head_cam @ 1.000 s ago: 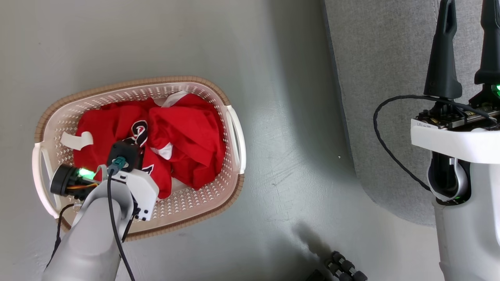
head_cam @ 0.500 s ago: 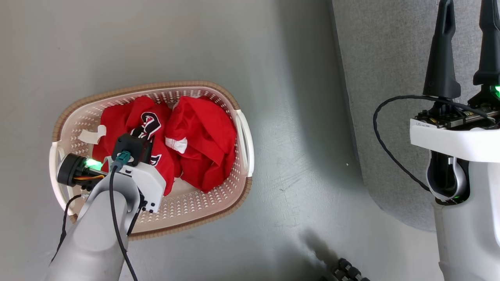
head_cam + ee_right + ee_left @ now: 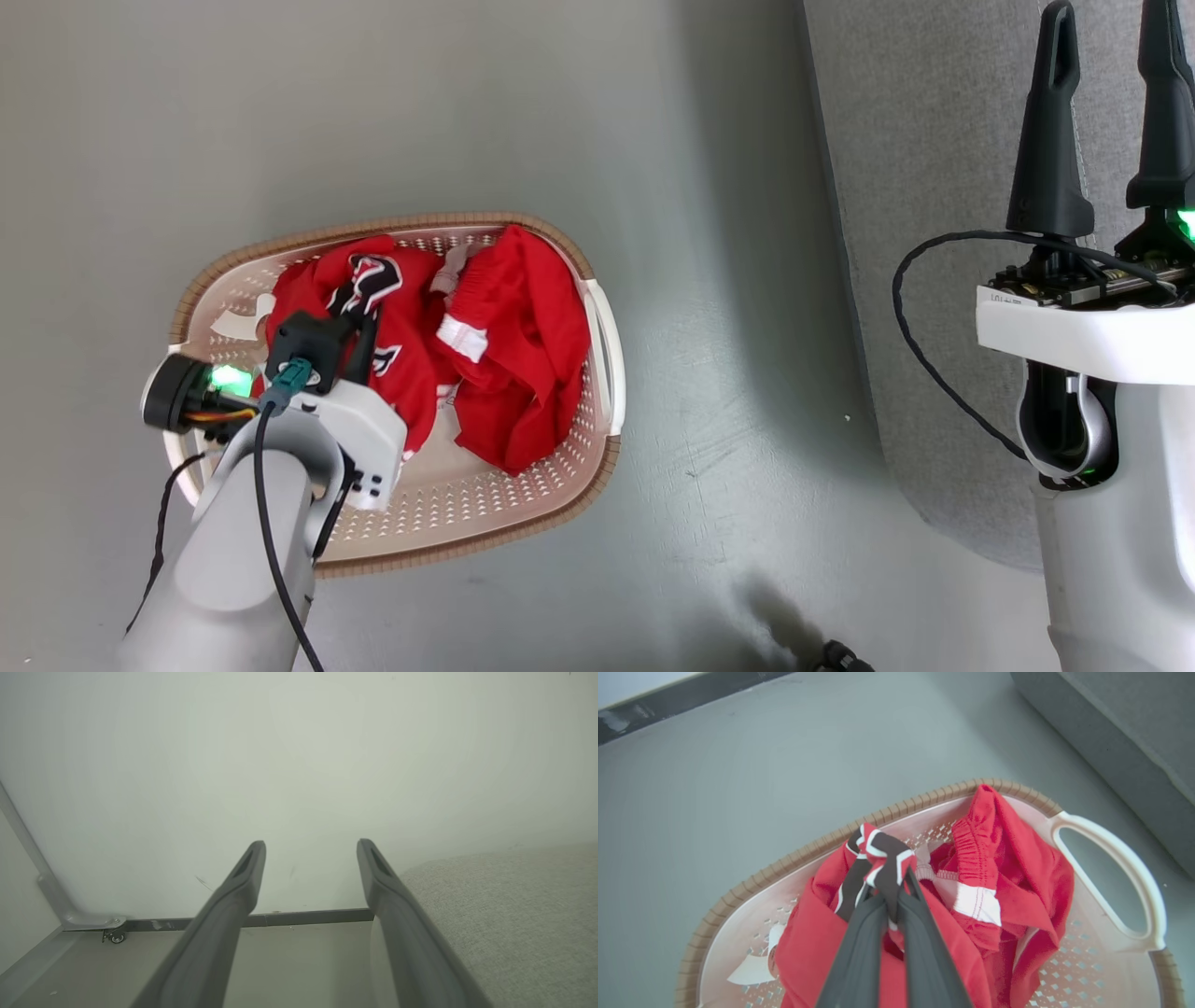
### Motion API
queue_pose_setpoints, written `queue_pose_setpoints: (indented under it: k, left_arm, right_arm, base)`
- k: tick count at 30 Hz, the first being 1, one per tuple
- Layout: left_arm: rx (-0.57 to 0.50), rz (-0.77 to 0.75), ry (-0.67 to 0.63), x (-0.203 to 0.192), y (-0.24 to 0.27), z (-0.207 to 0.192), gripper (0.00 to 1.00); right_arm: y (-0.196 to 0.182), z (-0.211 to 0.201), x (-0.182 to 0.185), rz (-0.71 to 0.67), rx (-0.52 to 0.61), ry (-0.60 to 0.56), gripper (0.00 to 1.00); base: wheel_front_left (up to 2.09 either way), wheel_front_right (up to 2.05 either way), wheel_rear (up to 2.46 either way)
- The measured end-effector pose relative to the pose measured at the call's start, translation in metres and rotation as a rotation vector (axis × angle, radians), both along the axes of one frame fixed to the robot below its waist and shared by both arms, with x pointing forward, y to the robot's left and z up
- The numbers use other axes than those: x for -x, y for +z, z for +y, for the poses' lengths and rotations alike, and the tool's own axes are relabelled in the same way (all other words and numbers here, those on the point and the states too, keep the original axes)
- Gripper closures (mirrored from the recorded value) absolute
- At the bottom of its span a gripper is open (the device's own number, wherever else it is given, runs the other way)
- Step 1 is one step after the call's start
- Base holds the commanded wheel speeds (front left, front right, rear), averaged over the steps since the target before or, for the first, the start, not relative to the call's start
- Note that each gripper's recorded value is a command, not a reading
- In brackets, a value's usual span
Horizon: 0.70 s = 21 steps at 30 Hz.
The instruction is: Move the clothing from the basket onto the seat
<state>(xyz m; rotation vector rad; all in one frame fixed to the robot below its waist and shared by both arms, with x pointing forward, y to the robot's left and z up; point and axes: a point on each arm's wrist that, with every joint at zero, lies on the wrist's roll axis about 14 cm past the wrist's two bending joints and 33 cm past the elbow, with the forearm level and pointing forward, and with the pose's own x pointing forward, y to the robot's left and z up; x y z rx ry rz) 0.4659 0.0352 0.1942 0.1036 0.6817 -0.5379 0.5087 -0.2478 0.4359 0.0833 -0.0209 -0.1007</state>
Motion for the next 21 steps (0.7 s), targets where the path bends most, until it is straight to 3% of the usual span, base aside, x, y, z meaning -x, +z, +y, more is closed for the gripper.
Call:
queue_pose_setpoints:
  k: [21]
  left_arm:
    - [0.160, -0.371, 0.091, -0.055, 0.128, -0.001, 1.00]
  right_arm:
    - [0.029, 0.020, -0.003, -0.064, -0.020, 0.050, 0.00]
  base:
    - [0.00, 0.00, 0.00]
